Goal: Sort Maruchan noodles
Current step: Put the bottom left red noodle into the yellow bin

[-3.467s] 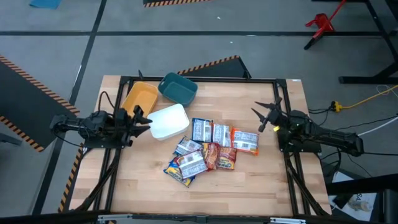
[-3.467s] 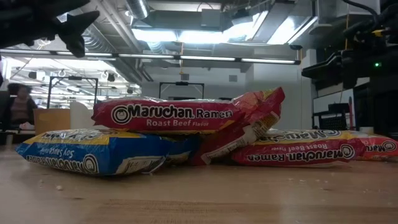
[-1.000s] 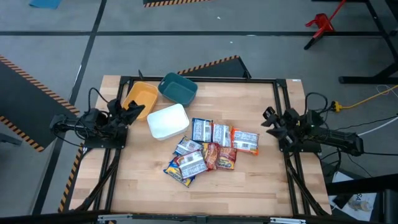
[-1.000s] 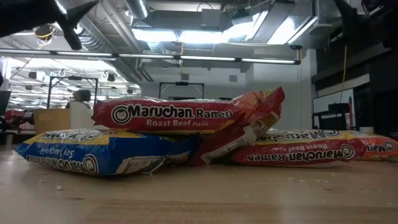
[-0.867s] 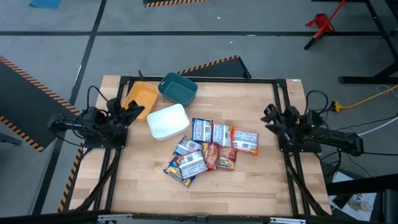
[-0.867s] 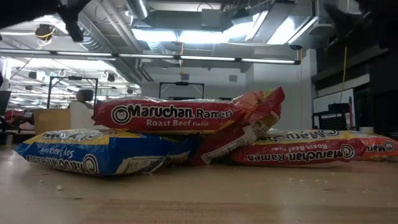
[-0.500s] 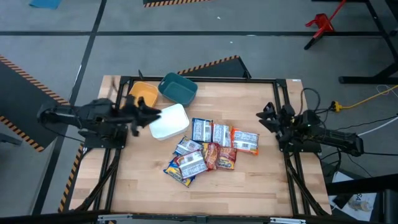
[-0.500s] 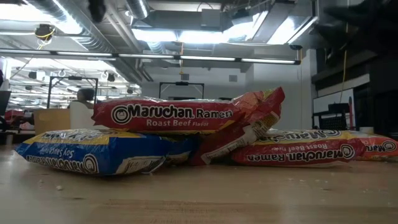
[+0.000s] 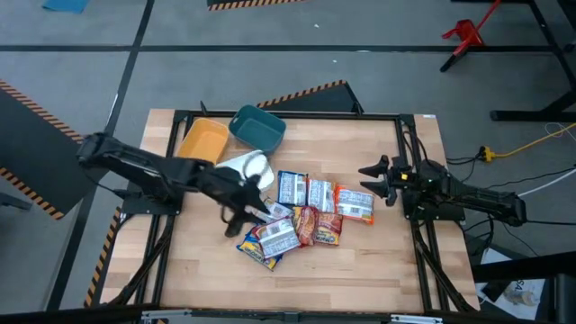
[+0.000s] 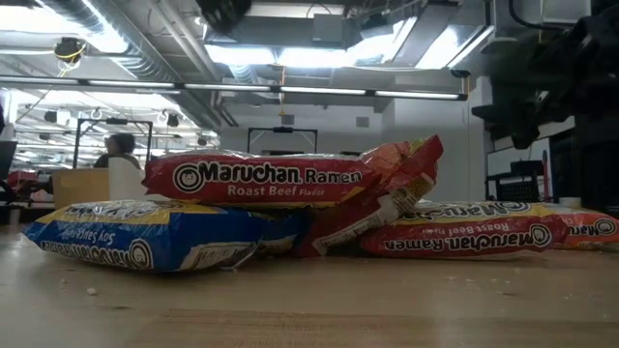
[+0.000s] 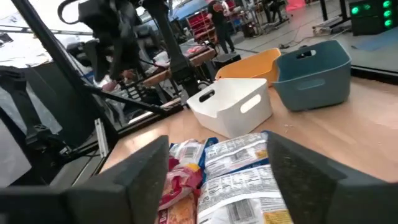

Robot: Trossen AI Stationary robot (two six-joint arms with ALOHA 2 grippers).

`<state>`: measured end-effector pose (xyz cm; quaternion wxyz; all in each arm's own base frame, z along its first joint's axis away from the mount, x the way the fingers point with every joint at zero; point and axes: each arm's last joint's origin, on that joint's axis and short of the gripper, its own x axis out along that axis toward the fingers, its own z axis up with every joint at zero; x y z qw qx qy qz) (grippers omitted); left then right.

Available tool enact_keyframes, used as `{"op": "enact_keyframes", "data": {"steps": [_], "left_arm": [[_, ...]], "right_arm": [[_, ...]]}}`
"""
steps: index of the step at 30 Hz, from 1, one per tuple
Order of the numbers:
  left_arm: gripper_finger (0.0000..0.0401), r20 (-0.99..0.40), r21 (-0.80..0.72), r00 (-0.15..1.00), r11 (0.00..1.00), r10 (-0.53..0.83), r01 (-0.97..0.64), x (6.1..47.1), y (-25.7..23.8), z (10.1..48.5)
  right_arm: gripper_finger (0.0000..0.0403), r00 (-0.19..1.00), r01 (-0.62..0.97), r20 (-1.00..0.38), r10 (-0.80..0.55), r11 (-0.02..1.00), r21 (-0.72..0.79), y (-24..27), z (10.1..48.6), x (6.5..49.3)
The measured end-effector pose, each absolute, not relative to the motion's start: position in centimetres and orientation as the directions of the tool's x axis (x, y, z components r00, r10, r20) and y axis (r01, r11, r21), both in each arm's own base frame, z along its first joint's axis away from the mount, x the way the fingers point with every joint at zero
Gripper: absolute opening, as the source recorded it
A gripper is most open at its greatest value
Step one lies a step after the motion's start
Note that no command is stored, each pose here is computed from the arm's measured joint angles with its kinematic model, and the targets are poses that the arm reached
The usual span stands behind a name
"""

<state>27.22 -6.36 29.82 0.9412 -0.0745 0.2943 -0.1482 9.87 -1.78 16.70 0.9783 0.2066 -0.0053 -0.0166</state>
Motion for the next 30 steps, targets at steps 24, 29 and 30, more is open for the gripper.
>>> {"op": "enact_keyframes", "data": {"steps": [24,29,30], "left_arm": [[0.0241,-0.831,-0.231,0.479,0.958,-0.284,0.167,30.5,-8.9,20.7],[0.0242,-0.844,-0.161,0.508,0.985,-0.172,0.065,30.6,-8.3,20.7],[0.0242,-0.84,-0.156,0.518,0.986,-0.162,0.055,30.6,-8.3,20.7]], "right_arm": [[0.0296,0.999,0.032,0.001,-0.035,0.915,0.402,-1.8,16.7,9.9],[0.0296,0.999,0.033,0.001,-0.036,0.915,0.401,-1.8,16.7,9.9],[0.0296,0.999,0.033,0.001,-0.036,0.915,0.401,-1.8,16.7,9.9]]}}
